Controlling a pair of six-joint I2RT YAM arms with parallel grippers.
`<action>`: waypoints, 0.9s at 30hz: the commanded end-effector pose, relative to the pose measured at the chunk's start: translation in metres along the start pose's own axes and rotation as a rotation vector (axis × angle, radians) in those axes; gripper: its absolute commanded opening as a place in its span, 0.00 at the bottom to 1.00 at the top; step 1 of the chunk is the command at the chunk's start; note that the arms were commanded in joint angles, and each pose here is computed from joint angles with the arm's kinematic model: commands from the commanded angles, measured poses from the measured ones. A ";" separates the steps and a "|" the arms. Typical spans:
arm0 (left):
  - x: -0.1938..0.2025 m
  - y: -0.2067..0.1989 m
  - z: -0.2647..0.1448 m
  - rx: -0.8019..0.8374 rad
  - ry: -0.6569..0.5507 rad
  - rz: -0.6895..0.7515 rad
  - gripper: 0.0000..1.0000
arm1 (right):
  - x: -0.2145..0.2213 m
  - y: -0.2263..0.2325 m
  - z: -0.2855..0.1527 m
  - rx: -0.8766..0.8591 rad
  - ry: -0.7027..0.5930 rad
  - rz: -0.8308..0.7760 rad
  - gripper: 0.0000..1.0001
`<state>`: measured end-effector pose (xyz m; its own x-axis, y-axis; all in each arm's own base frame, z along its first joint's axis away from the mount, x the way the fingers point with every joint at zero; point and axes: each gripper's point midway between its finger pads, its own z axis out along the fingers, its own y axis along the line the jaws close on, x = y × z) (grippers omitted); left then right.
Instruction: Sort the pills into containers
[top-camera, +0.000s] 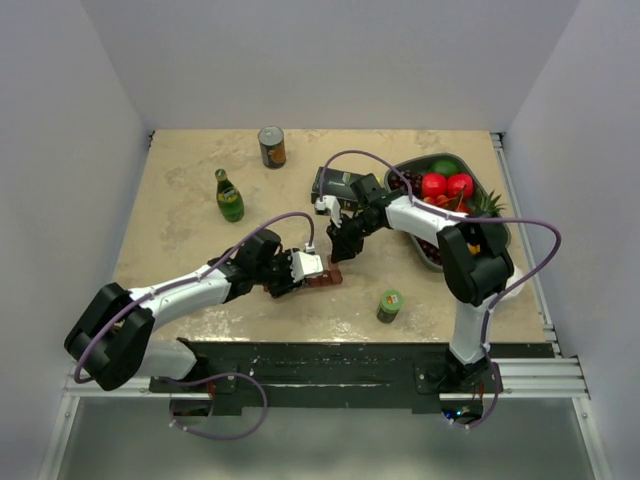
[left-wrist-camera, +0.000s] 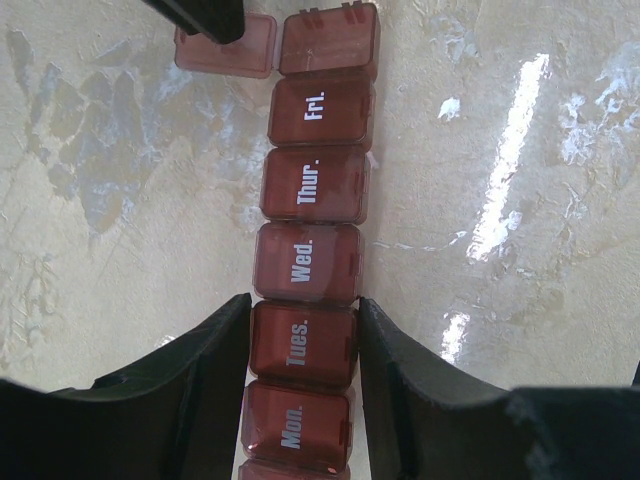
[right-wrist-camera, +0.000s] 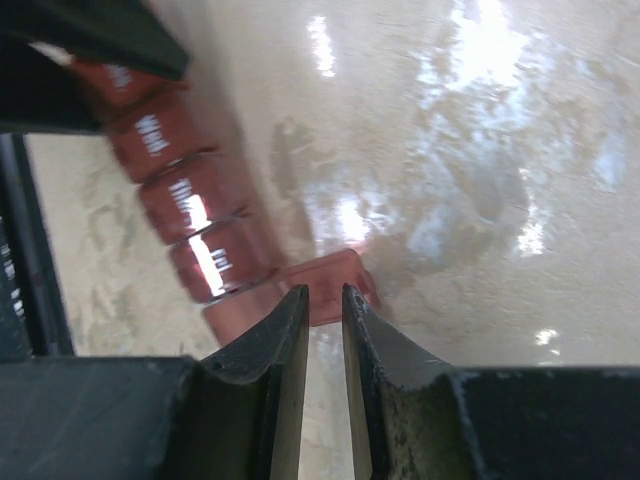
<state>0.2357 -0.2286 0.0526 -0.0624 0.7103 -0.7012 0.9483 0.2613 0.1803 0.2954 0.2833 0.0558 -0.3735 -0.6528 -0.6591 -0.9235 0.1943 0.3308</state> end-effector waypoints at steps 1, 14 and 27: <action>-0.033 0.013 -0.006 -0.036 -0.111 0.040 0.00 | -0.009 -0.031 -0.002 0.158 -0.025 0.024 0.25; -0.025 0.027 -0.004 -0.100 -0.070 0.021 0.00 | -0.042 -0.002 -0.051 0.145 -0.087 -0.150 0.43; -0.019 0.077 0.001 -0.224 -0.070 -0.055 0.12 | -0.050 0.009 -0.100 0.354 -0.205 -0.320 0.99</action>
<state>0.2776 -0.2147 0.0550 -0.1113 0.6967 -0.7087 0.8953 0.3799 0.2329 0.3042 0.2517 0.1696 -0.0531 -0.5722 -0.8184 -0.9666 0.2353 -0.1018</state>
